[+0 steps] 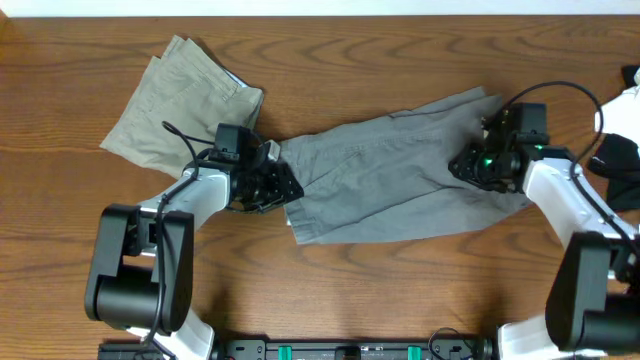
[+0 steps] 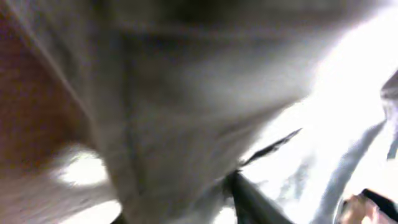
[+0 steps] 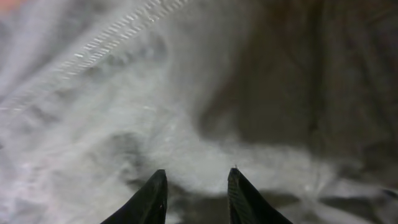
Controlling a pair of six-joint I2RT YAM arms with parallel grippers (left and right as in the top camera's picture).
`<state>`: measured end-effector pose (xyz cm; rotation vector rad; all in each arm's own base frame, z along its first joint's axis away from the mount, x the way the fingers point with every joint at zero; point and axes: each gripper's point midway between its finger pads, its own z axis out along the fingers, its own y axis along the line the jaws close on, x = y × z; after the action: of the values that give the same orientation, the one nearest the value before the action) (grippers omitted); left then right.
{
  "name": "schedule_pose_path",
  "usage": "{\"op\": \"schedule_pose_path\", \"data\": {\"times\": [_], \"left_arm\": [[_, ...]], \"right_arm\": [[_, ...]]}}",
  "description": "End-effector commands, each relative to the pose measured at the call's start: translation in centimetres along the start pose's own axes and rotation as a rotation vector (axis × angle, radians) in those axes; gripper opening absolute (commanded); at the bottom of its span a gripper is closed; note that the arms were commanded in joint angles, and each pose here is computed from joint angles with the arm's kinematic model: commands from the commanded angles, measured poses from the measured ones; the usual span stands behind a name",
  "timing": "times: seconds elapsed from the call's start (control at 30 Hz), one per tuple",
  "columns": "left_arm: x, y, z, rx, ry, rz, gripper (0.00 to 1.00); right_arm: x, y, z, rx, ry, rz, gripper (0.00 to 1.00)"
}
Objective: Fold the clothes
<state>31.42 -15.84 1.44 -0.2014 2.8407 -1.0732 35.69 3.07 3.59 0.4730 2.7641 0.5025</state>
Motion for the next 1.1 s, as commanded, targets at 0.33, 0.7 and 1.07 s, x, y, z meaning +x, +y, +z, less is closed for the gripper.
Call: {"op": "schedule_pose_path", "data": {"times": [0.33,0.7,1.07], "left_arm": [[-2.2,-7.4,-5.0,0.202,-0.046,0.16,0.06],[-3.0,-6.5,-9.7,-0.096,-0.078,0.17,0.1],[-0.5,0.1,-9.6,-0.399,0.029,0.029,0.76]], "right_arm": [[5.8,-3.1,6.0,0.115,0.257,0.159,0.16],[7.3,-1.8,6.3,0.129,0.296,0.107,0.19],[6.2,-3.9,5.7,0.136,0.278,0.172,0.24]]}}
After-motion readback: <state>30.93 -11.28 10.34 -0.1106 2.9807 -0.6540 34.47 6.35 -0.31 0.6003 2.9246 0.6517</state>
